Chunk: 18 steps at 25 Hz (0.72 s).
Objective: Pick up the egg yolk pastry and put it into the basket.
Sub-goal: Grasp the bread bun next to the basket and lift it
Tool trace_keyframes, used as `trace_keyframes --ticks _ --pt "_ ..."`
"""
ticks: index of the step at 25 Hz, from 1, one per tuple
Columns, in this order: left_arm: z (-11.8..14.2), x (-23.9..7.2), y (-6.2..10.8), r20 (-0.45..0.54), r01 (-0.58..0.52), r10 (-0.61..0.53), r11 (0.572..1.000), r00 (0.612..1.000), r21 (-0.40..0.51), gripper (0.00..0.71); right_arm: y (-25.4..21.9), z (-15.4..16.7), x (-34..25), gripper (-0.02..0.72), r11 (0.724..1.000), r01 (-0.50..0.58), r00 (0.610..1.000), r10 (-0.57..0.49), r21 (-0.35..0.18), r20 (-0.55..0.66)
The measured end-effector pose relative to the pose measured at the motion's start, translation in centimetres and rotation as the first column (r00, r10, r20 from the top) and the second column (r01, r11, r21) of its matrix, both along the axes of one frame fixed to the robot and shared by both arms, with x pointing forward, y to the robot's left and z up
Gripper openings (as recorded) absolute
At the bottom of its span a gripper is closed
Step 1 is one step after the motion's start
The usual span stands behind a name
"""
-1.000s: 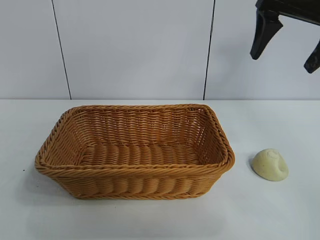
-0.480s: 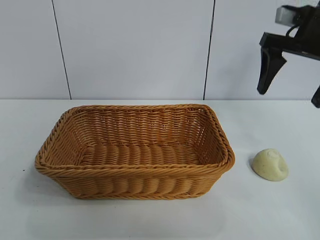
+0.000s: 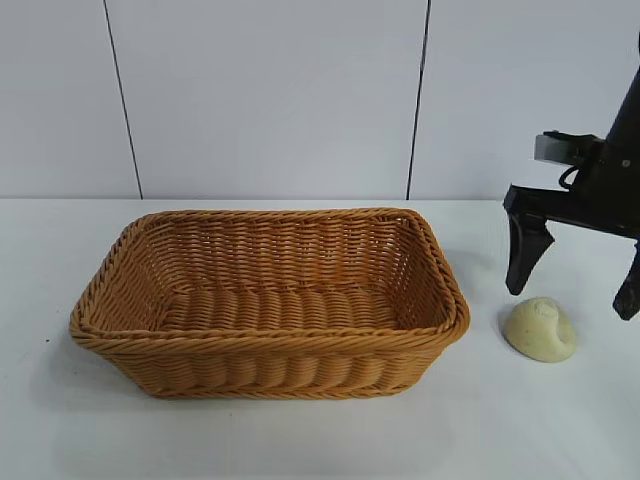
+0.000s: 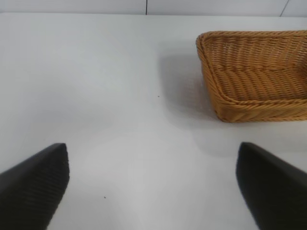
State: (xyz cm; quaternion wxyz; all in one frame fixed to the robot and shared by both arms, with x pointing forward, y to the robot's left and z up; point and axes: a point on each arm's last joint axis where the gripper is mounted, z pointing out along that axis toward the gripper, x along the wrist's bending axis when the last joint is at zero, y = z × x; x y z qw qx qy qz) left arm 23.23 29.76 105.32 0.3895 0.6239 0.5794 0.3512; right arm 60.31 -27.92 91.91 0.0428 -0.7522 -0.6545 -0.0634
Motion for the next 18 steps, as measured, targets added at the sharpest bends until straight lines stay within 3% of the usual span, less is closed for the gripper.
trace_keyframes --ticks 4,9,13,16,17,18 --pt "0.0 0.0 0.0 0.000 0.000 0.000 1.000 1.000 0.000 0.693 0.9 -1.1 0.6 0.694 1.000 0.001 0.998 -0.001 0.004 0.061" --pt "0.0 0.0 0.0 0.000 0.000 0.000 1.000 1.000 0.000 0.693 0.9 -4.0 0.5 0.694 1.000 0.010 1.000 -0.010 0.002 -0.016" --pt "0.0 0.0 0.0 0.000 0.000 0.000 1.000 1.000 0.000 0.693 0.9 -4.1 0.5 0.694 1.000 0.014 1.000 -0.014 0.004 -0.019" --pt "0.0 0.0 0.0 0.000 0.000 0.000 1.000 1.000 0.000 0.693 0.9 -4.2 0.5 0.589 1.000 0.014 1.000 -0.014 0.004 -0.022" --pt "0.0 0.0 0.0 0.000 0.000 0.000 1.000 1.000 0.000 0.693 0.9 -4.2 0.5 0.589 1.000 0.014 1.000 -0.014 0.004 -0.022" --pt "0.0 0.0 0.0 0.000 0.000 0.000 1.000 1.000 0.000 0.693 0.9 -4.2 0.5 0.512 1.000 0.014 1.000 -0.014 0.005 -0.027"
